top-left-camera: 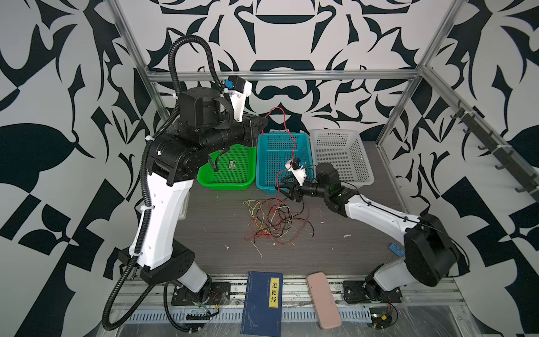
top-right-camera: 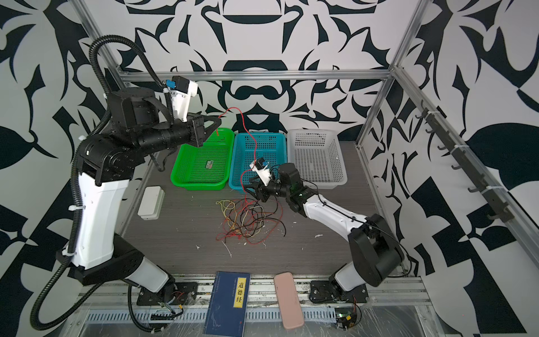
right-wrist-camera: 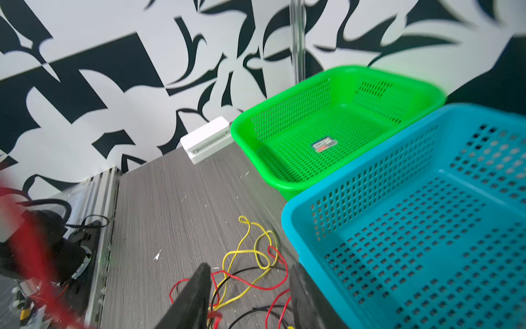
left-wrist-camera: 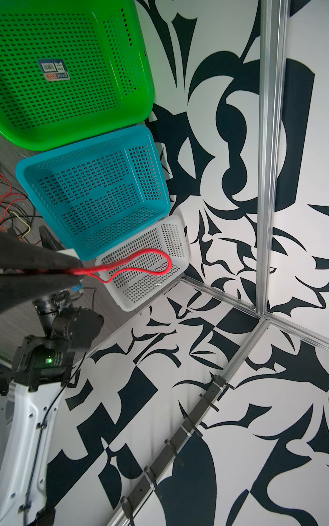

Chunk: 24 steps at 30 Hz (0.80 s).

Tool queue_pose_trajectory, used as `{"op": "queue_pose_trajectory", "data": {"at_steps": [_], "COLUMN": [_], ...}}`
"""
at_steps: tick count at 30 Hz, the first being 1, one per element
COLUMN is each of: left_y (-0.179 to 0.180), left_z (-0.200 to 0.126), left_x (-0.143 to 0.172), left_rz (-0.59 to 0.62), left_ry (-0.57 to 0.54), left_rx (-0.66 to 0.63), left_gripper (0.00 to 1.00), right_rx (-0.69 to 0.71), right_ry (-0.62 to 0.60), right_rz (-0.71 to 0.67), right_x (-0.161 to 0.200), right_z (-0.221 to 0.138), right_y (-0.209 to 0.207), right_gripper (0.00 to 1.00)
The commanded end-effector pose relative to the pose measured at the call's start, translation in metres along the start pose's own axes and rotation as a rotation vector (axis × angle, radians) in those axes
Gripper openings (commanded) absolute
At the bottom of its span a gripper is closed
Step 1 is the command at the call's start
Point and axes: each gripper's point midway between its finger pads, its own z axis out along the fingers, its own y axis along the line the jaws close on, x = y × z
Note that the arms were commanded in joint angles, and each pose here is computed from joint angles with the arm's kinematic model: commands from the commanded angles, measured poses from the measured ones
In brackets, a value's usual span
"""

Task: Untangle and sort cables by color
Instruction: Untie the cable.

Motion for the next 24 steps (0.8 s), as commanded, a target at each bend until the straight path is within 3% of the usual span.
{"op": "queue_pose_trajectory", "data": {"at_steps": [1,10,21,24], "left_y": [-0.003,-0.004,0.000,0.001], "left_z": [-0.009,-0.014,-0.017,-0.014], "left_x": [-0.003,-0.006,-0.005,-0.003], "left_rz": [-0.005,0.007,0.026,0.023], "left_ry": [-0.015,-0.027,-0.029,-0.024], "left_rx": [0.009,0.005,-0.019,-0.015], "left_gripper": [0.00,0.00,0.00,0.00], "right_rx": [-0.061,-0.064,0.023,0.072], "right_ry": [-0.023,0.036,0.105,0.105], "right_rz": [-0.031,0.016,0.019,-0.008], "right_x": [-0.011,0.032,0.074,0.071], "right_z": [0.012,0.028,-0.012,-0.025], "right_y": [0.014,0.014,0.022,0.021], "right_gripper": [0.49,0.46,0.46,0.45]}}
